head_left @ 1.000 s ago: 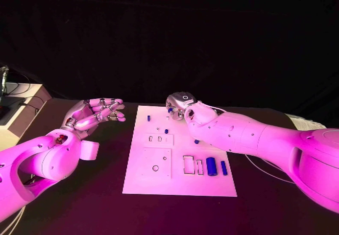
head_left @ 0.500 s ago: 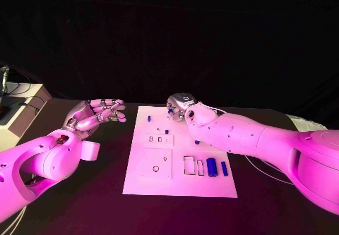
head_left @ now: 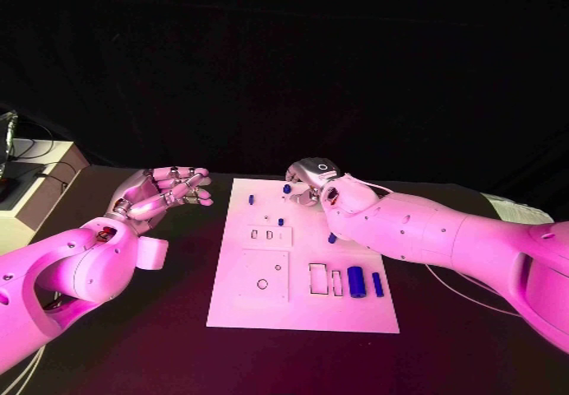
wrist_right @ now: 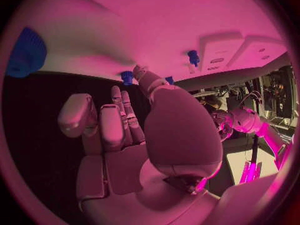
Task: Assemble the parts on the task board
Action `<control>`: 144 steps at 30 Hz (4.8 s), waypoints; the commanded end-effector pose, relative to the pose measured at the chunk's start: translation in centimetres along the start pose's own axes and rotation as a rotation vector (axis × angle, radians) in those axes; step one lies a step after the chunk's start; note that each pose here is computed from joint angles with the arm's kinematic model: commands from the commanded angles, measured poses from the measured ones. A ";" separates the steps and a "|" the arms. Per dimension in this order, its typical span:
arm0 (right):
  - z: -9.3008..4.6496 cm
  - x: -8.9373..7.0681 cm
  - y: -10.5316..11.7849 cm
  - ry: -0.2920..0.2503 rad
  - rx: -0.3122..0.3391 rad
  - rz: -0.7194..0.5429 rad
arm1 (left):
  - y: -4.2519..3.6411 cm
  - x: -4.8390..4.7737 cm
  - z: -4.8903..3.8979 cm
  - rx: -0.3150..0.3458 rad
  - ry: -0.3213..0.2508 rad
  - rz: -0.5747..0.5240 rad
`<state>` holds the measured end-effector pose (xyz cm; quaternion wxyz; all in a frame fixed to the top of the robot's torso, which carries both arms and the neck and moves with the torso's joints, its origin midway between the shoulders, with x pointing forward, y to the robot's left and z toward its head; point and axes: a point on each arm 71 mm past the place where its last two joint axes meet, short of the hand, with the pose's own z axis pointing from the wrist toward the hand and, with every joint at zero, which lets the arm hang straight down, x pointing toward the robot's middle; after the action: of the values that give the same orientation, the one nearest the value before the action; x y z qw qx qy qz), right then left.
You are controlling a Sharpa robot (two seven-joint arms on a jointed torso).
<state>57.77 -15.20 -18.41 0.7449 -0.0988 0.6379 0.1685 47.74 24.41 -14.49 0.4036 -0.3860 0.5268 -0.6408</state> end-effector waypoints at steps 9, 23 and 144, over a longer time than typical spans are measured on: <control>-2.9 -4.4 -4.0 -0.075 0.044 0.236 | -0.31 -0.24 -0.32 0.041 -0.005 0.002; -3.3 -4.8 -9.3 0.092 0.176 0.215 | 0.20 -0.02 -0.55 0.033 -0.004 -0.006; -1.0 0.2 2.4 0.045 0.019 0.136 | 2.01 0.15 -0.23 -0.022 0.001 -0.019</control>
<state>55.92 -13.46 -18.37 0.7222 -0.0423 0.6535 0.2227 47.75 24.36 -16.58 0.3982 -0.4004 0.5299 -0.6327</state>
